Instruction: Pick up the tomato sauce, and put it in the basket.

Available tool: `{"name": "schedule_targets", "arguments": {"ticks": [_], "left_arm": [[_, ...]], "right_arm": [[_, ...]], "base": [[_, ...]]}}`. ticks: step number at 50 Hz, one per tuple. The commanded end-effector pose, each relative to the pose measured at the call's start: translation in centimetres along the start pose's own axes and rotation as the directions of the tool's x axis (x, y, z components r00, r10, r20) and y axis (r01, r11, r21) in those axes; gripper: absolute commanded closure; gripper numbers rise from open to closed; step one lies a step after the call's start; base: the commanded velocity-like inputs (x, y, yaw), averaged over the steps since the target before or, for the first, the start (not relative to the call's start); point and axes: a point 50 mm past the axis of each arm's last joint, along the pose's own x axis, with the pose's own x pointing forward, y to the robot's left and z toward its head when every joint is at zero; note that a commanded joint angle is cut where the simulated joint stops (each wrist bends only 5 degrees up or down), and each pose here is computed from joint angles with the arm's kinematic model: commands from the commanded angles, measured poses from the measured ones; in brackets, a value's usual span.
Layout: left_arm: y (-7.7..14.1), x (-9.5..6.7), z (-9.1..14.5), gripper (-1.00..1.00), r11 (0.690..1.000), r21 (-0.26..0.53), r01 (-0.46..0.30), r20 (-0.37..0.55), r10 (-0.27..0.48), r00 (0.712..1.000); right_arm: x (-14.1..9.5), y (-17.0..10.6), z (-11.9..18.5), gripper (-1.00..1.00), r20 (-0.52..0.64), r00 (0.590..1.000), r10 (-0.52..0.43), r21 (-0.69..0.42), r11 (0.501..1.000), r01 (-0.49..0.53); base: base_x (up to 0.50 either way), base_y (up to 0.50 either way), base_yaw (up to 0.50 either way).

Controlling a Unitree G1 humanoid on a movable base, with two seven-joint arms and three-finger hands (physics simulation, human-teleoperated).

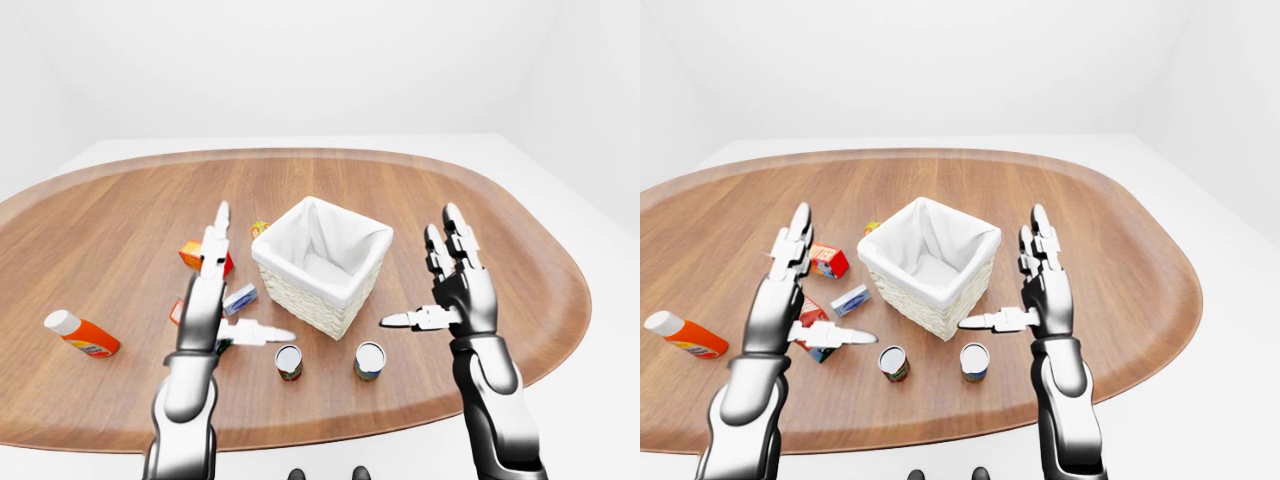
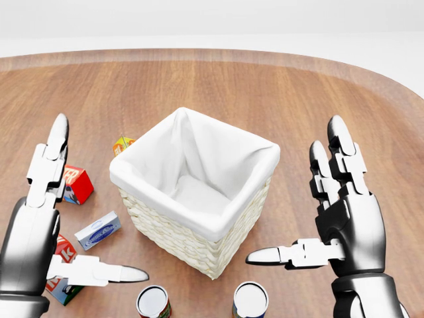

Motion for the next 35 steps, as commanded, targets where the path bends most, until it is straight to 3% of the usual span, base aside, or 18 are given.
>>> {"name": "schedule_targets", "arguments": {"ticks": [1,35], "left_arm": [[-0.1,-0.2,0.0,-1.0,1.0,0.02,0.008,-0.007,-0.008,1.0],[-0.9,-1.2,-0.6,-1.0,0.999,0.039,0.035,-0.058,-0.033,0.998]], "right_arm": [[0.0,0.0,0.0,-1.0,-0.001,1.0,0.0,0.0,1.0,0.0],[0.1,-0.1,0.1,-1.0,0.005,1.0,-0.004,0.0,1.0,0.004]], "base": [[0.0,0.0,0.0],[0.0,0.0,0.0]]}}
